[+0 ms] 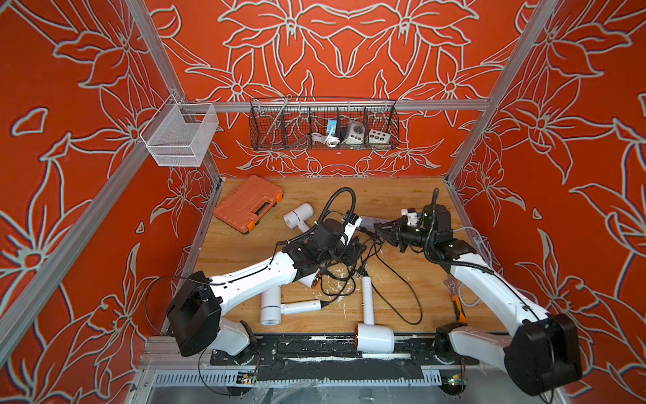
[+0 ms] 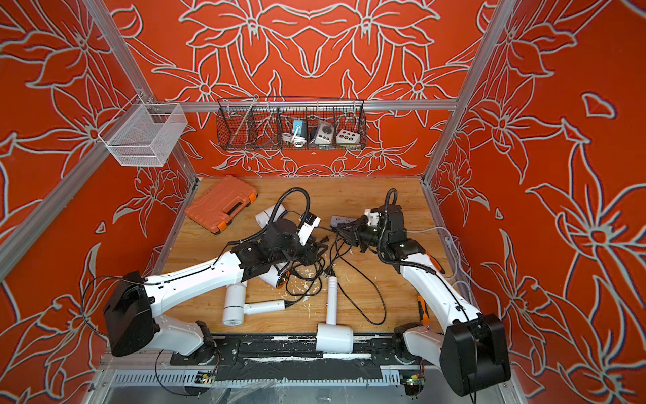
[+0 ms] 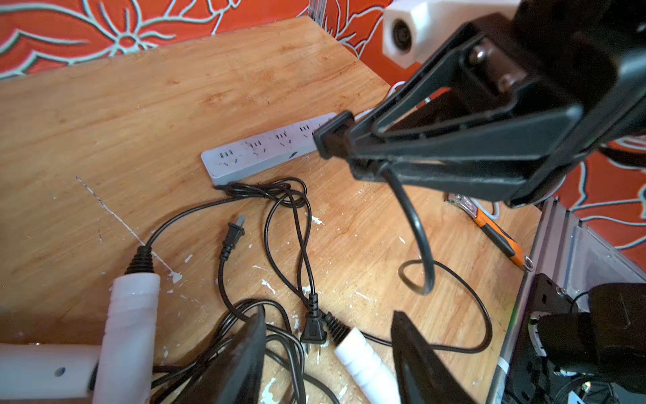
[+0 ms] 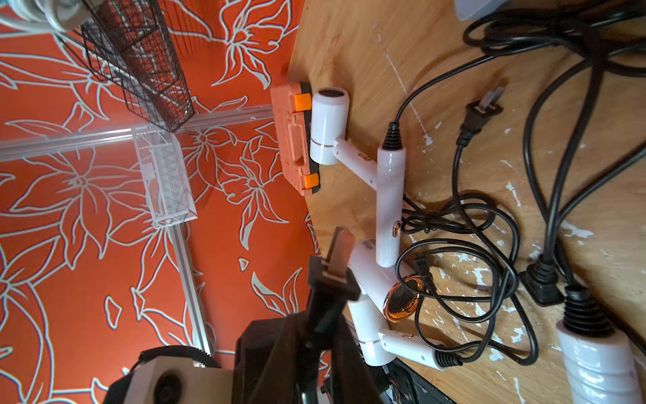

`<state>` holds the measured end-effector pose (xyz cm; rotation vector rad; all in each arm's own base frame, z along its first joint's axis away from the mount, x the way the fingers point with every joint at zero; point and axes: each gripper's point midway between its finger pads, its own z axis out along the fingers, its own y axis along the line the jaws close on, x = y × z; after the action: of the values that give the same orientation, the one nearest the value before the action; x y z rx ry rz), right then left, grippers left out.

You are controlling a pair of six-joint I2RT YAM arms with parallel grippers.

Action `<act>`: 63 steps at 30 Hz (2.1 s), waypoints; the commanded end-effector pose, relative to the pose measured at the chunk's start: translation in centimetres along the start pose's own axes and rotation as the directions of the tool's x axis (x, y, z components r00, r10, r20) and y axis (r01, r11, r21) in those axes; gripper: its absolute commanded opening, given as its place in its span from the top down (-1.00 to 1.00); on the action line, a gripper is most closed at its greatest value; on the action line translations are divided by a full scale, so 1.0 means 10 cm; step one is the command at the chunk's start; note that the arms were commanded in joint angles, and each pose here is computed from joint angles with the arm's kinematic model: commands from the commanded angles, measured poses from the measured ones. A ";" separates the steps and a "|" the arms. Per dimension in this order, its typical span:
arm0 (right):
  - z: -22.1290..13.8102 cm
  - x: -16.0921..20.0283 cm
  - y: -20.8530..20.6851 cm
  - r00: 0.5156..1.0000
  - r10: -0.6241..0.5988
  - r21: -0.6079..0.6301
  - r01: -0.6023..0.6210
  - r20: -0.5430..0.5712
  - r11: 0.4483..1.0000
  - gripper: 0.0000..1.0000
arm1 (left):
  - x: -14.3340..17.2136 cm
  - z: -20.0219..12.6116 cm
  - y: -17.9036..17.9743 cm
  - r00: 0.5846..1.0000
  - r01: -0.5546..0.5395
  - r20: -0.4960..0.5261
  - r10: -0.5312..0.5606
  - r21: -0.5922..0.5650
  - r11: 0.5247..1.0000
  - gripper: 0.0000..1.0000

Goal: Charge the blow dryers
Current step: Pick up the plug from the center of the board.

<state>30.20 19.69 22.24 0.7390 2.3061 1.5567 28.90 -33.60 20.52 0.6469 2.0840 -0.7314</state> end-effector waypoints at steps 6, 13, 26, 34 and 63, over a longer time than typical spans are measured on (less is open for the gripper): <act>-0.13 -0.19 -0.15 0.980 0.084 0.021 -0.089 0.182 0.996 1.00 | -0.36 -0.22 -0.35 0.987 0.074 0.127 -0.098 0.181 0.981 -0.20; -0.26 -0.25 -0.04 0.948 0.073 -0.055 -0.059 0.310 0.997 1.00 | -0.31 -0.04 -0.43 0.990 0.098 0.084 -0.118 0.208 0.973 -0.14; -0.12 -0.13 -0.07 0.960 0.137 -0.090 -0.118 0.243 0.989 1.00 | -0.23 0.31 -0.45 0.993 0.100 0.049 -0.110 0.168 0.981 -0.17; -0.09 -0.10 -0.12 0.963 0.149 -0.094 -0.131 0.226 0.987 1.00 | -0.25 0.46 -0.44 0.993 0.108 0.034 -0.114 0.152 0.982 -0.02; -0.82 -0.31 -0.25 0.587 -0.794 0.496 0.648 0.160 0.578 -0.40 | -0.28 0.06 -0.59 0.941 0.263 -0.289 -0.176 0.295 0.919 1.00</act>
<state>29.11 13.17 26.27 0.2374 2.0855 0.8267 28.81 -39.89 23.26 0.7488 2.2403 -0.9827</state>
